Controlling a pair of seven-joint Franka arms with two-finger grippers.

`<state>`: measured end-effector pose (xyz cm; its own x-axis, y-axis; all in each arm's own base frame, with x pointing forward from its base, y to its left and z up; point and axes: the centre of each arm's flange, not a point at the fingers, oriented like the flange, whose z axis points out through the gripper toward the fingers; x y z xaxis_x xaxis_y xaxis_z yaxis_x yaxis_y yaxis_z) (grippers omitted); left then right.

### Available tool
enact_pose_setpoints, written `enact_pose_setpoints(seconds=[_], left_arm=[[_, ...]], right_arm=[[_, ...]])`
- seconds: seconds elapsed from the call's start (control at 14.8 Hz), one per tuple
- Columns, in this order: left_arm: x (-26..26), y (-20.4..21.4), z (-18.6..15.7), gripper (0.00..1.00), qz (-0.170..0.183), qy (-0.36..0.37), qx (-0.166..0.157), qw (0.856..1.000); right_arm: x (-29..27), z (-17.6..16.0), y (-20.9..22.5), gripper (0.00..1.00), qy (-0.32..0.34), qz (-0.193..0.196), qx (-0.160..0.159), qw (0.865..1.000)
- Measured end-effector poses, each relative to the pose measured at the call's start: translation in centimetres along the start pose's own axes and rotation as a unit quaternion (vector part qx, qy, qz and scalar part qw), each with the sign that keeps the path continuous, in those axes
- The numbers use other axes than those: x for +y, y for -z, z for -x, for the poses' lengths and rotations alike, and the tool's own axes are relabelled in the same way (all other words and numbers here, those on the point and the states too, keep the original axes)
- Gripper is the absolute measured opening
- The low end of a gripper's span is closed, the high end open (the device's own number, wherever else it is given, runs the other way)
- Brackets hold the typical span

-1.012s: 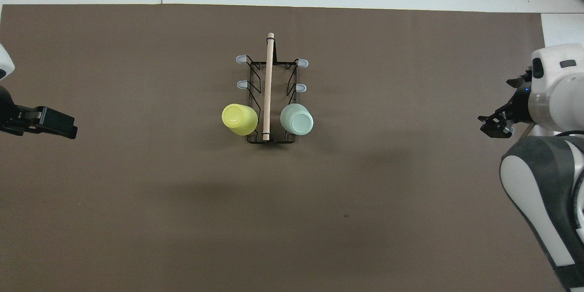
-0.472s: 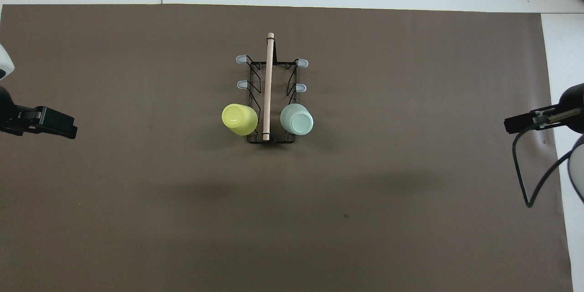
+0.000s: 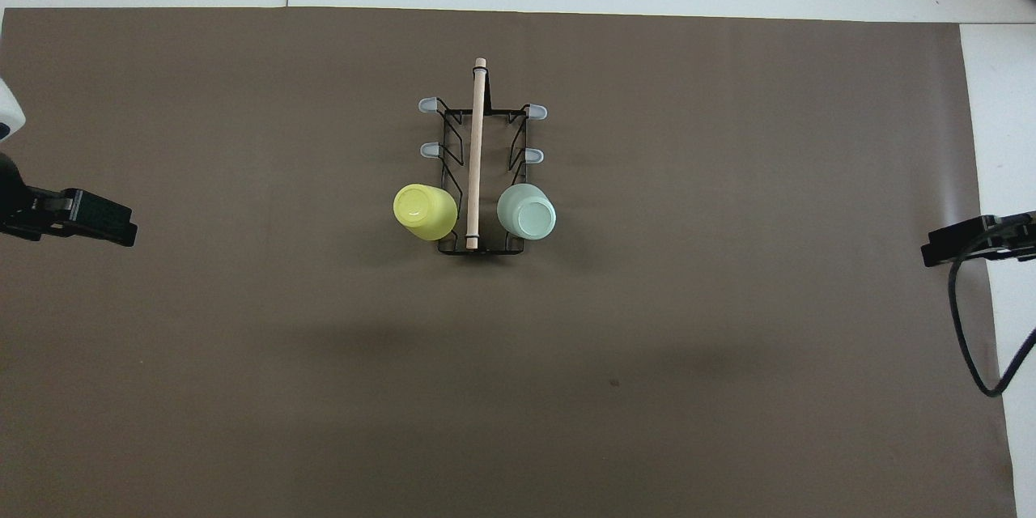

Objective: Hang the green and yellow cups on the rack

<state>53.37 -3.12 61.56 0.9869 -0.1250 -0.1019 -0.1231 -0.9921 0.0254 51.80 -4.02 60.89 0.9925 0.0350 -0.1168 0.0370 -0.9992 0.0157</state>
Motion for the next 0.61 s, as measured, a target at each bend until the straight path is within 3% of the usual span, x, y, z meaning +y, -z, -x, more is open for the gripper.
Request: enact_pose_setpoints(seconds=[0.61], left_arm=[[-0.2, 0.0, 0.0, 1.00, 0.000, 0.002, 0.000, 1.000]], right_arm=[[-0.2, 0.7, 1.0, 1.00, 0.001, 0.001, 0.006, 1.000]])
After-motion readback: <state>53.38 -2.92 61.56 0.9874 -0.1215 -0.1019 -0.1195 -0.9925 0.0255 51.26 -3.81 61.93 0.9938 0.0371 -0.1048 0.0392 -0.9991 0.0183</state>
